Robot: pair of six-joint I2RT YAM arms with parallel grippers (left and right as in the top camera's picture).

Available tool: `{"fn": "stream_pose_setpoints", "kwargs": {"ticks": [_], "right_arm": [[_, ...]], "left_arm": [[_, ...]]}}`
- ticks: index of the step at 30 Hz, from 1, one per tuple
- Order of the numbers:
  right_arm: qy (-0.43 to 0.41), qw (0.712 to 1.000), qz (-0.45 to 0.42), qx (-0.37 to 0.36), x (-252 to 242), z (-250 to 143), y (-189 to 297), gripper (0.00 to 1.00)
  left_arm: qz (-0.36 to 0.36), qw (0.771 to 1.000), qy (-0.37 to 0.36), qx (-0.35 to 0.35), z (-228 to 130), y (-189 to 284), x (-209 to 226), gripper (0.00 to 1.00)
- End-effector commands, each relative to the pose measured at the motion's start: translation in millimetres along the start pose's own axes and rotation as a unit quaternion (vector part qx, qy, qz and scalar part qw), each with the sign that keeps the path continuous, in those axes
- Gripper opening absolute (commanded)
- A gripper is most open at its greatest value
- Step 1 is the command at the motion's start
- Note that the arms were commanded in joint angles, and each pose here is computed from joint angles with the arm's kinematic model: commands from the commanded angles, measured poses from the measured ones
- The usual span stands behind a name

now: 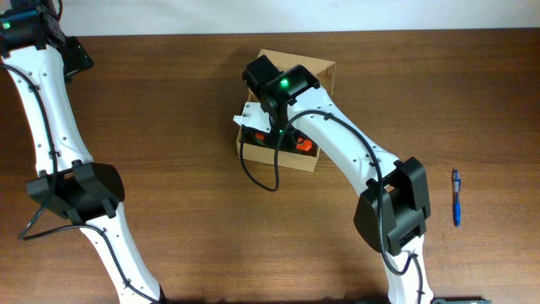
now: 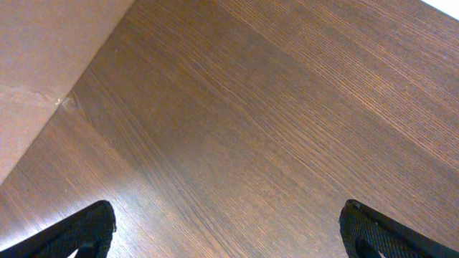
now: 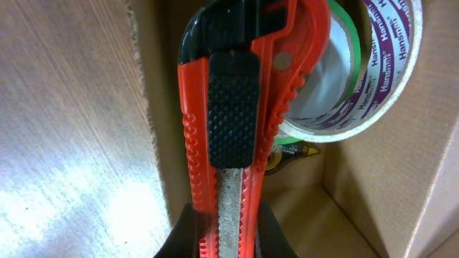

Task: Pack container
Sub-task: 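Carry the orange box cutter over the box with the right gripper, then lower the box cutter into the box and open the right gripper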

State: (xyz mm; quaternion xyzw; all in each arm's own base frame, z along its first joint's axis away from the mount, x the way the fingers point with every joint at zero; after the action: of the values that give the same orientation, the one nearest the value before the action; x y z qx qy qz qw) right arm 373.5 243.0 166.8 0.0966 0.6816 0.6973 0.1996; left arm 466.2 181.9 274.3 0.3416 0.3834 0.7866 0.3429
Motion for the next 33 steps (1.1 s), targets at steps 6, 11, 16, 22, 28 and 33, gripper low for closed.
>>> {"fn": "stream_pose_setpoints", "kwargs": {"ticks": [6, 11, 16, 22, 28, 33], "right_arm": [[0.006, 1.0, -0.022, -0.01, -6.8, 11.3, -8.5, 0.06], [0.006, 1.0, -0.019, -0.012, -6.3, 12.4, -10.7, 0.06], [0.005, 1.0, -0.006, -0.003, -2.1, 9.8, -19.1, 0.06], [0.007, 1.0, 0.009, 0.01, 3.8, 4.4, -28.9, 0.06], [0.007, 1.0, 0.016, 0.008, 5.6, 4.6, -29.2, 0.1], [0.007, 1.0, 0.024, 0.006, 7.5, 4.6, -29.2, 0.17]], "left_arm": [[-0.001, 1.0, 0.001, -0.013, 1.9, 14.0, 7.6, 1.0], [-0.001, 1.0, 0.001, -0.013, 1.9, 14.0, 7.6, 1.0], [-0.001, 1.0, 0.001, -0.013, 1.9, 14.0, 7.6, 1.0], [-0.001, 1.0, 0.001, -0.013, 1.9, 14.0, 7.8, 1.0], [-0.001, 1.0, 0.001, -0.013, 1.9, 14.0, 7.6, 1.0], [-0.001, 1.0, 0.001, -0.013, 1.9, 14.0, 7.6, 1.0]]}}
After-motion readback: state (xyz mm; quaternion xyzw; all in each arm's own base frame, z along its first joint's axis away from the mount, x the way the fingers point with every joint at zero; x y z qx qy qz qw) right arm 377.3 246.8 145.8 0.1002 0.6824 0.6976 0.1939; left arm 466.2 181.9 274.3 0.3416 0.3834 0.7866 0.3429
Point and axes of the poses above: each gripper's point midway between its finger pads, its own y axis back along the fingers, its own x axis along the line the jaws close on, z = x × y, the point moved 6 cm from there along y, back along the fingers, and after that the axes turned 8 degrees about -y, right-handed, at the moved point
